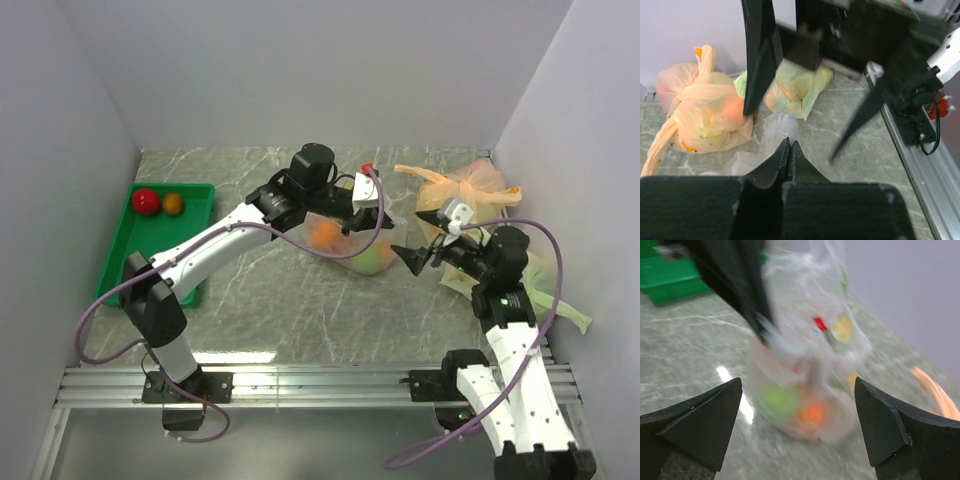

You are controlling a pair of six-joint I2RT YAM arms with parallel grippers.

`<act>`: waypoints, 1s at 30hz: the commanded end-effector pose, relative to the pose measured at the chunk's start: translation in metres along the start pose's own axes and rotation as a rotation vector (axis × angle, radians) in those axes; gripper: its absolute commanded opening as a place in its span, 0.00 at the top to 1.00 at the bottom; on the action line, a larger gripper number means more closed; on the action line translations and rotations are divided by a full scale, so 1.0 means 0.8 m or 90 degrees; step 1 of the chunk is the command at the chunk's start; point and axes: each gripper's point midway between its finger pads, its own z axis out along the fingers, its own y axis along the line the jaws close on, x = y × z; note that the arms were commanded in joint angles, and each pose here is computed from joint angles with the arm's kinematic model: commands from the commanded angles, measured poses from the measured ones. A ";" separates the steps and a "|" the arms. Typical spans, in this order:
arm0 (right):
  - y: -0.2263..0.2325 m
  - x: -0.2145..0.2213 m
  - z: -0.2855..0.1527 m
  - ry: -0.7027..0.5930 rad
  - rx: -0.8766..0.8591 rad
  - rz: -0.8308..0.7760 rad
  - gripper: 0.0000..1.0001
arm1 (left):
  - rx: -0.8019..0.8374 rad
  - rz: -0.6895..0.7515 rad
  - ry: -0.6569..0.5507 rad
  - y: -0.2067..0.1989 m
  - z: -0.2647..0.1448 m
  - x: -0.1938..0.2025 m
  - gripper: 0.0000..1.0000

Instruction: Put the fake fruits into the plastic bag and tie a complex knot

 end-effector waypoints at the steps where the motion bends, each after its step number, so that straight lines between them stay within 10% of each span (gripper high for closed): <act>1: 0.010 -0.031 0.030 -0.057 -0.035 -0.055 0.00 | 0.021 -0.002 -0.054 0.003 0.006 -0.041 1.00; 8: 0.020 -0.028 0.064 -0.070 -0.051 -0.042 0.06 | 0.025 0.008 -0.074 0.011 0.010 -0.052 1.00; 18: 0.012 0.006 0.076 -0.041 -0.043 -0.045 0.73 | -0.003 -0.004 -0.101 0.017 -0.016 -0.077 0.99; 20: 0.016 0.010 0.073 -0.027 -0.055 -0.044 1.00 | -0.033 -0.020 -0.111 0.029 -0.033 -0.089 0.84; 25: 0.016 0.008 0.066 -0.019 -0.055 -0.049 1.00 | -0.120 -0.035 -0.135 0.058 -0.090 -0.129 0.38; 30: 0.015 0.012 0.052 -0.002 -0.063 -0.055 1.00 | -0.233 -0.013 -0.132 0.092 -0.184 -0.137 0.24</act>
